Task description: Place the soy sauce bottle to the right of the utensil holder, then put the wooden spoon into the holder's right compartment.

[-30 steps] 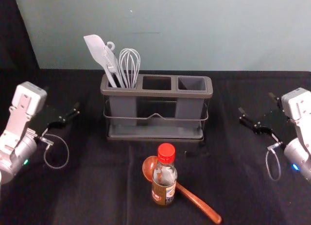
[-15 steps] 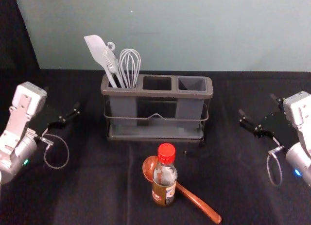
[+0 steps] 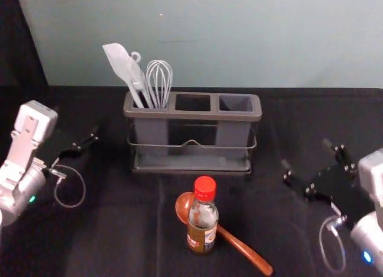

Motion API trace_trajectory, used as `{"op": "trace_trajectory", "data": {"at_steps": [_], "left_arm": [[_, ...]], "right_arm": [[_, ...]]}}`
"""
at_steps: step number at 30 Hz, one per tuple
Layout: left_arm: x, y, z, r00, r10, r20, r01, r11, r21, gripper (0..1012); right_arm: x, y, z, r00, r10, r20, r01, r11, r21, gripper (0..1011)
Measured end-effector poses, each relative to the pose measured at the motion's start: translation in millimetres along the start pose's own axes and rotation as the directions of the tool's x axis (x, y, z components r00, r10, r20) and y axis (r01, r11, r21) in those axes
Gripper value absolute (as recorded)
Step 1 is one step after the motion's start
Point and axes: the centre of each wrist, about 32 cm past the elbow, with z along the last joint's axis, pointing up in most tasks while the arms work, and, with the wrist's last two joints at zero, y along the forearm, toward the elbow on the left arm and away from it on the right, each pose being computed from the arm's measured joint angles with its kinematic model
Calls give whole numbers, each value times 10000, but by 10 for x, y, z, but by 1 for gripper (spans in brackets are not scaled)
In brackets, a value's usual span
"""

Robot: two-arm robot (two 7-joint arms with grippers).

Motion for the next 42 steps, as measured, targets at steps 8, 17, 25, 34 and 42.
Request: {"op": "trace_trajectory", "data": {"at_steps": [8, 17, 25, 34, 42], "left_arm": [[0, 0, 0, 10000, 0, 1, 0, 10000, 0, 1000], [0, 0, 0, 10000, 0, 0, 0, 10000, 0, 1000], [0, 0, 0, 10000, 0, 1, 0, 10000, 0, 1000], [0, 0, 0, 10000, 1, 1, -1, 10000, 0, 1000], [0, 0, 0, 10000, 0, 1, 0, 10000, 0, 1000]], "right_arm": [[-261, -190, 98, 9970, 599, -484, -582, 9977, 348, 1003], [-510, -308, 181, 9812, 1625, -1043, -1543, 9846, 827, 1003], [-678, -323, 248, 9601, 2509, -1235, -2362, 9640, 1221, 1002], [-797, -283, 263, 9398, 3093, -1456, -2861, 9447, 1603, 1003], [-887, -157, 275, 9205, 3470, -1794, -3107, 9287, 2024, 1003]]}}
